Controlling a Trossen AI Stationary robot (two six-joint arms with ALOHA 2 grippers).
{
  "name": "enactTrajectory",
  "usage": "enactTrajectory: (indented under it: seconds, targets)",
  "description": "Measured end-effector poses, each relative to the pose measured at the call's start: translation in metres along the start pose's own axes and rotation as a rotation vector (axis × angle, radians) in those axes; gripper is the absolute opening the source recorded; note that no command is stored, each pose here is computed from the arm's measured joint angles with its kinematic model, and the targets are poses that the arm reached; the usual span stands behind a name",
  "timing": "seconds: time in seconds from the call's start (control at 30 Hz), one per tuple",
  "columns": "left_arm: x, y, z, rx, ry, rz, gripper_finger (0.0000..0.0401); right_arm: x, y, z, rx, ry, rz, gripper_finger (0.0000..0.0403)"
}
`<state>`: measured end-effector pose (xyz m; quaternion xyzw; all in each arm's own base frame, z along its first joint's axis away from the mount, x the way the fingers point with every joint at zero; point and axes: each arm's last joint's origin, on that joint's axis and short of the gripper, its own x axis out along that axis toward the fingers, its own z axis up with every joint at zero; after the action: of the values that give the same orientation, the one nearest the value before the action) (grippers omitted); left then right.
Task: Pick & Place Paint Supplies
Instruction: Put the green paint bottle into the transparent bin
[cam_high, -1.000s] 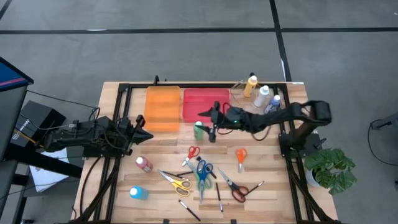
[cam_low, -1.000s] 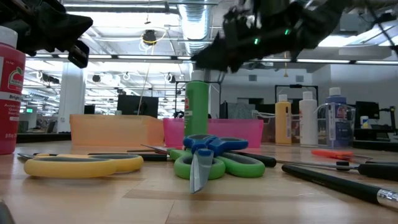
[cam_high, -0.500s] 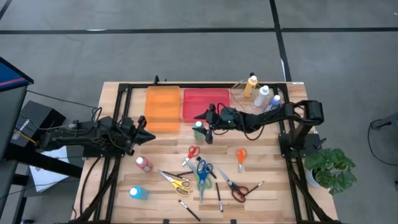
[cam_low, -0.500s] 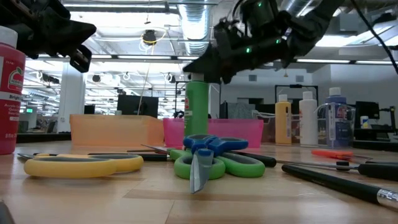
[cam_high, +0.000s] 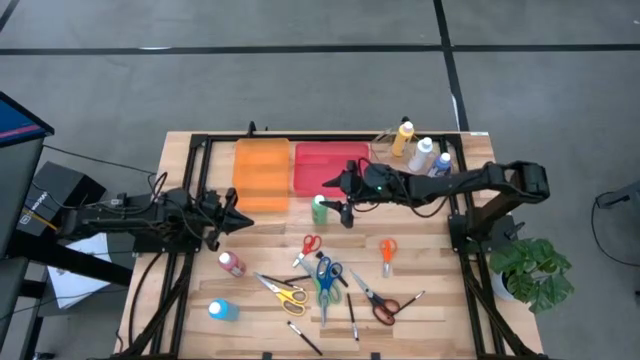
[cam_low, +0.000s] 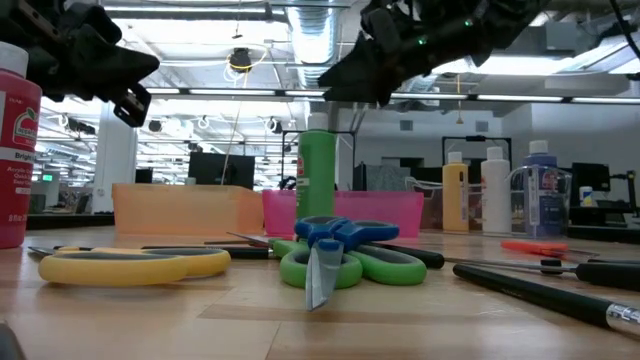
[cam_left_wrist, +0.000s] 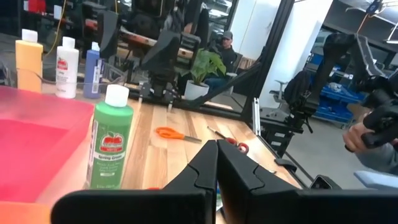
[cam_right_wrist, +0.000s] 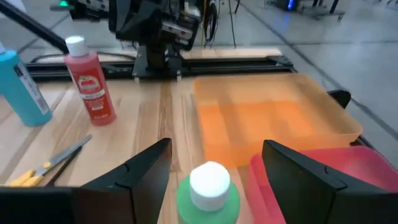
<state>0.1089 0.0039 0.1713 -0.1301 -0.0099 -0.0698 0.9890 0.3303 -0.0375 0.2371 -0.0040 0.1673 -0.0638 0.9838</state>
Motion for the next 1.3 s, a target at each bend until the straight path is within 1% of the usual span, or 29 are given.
enactTrajectory:
  seconds: [0.17,0.23,0.37,0.47,0.63,0.73,0.83,0.93,1.0,1.13,1.2,1.3]
  targets:
    - [0.001,0.001,-0.001,-0.003,0.014,0.003,0.0001,0.012,-0.001,0.012,-0.019,0.136,0.002,0.0249]
    - [0.001,0.000,0.000,-0.004,0.006,0.001,0.0001,0.017,0.000,0.021,-0.039,0.151,0.005,0.0249]
    - [0.001,0.000,0.002,0.001,-0.018,-0.006,0.0001,0.022,0.000,0.030,-0.052,0.209,0.009,0.0249]
    - [0.001,0.000,0.002,0.001,-0.021,-0.007,0.0001,0.020,-0.001,0.040,-0.069,0.197,0.009,0.0249]
    - [0.001,-0.001,0.004,-0.019,-0.040,-0.012,0.0001,0.018,0.000,0.043,-0.069,0.187,0.011,0.0249]
    - [0.001,-0.003,0.009,0.026,-0.090,-0.032,0.0001,0.018,0.002,0.042,-0.072,0.198,0.017,0.0249]
    - [0.001,-0.004,0.008,0.053,-0.075,-0.070,0.0001,0.019,0.004,0.041,-0.070,0.203,0.022,0.0249]
    - [0.001,-0.003,0.006,0.048,-0.053,-0.069,0.0001,0.020,0.005,0.039,-0.070,0.216,0.025,0.0249]
    - [0.001,-0.002,0.006,0.043,-0.052,-0.035,0.0001,0.020,0.005,0.039,-0.070,0.217,0.025,0.0249]
    - [0.001,0.003,0.004,0.031,-0.066,0.112,0.0001,0.019,0.005,0.037,-0.068,0.240,0.026,0.0249]
    - [0.001,0.004,0.005,0.030,-0.082,0.167,0.0001,0.019,0.006,0.035,-0.069,0.258,0.028,0.0249]
    - [-0.001,0.004,0.007,0.032,-0.107,0.180,0.0001,0.018,0.006,0.032,-0.070,0.289,0.031,0.0249]
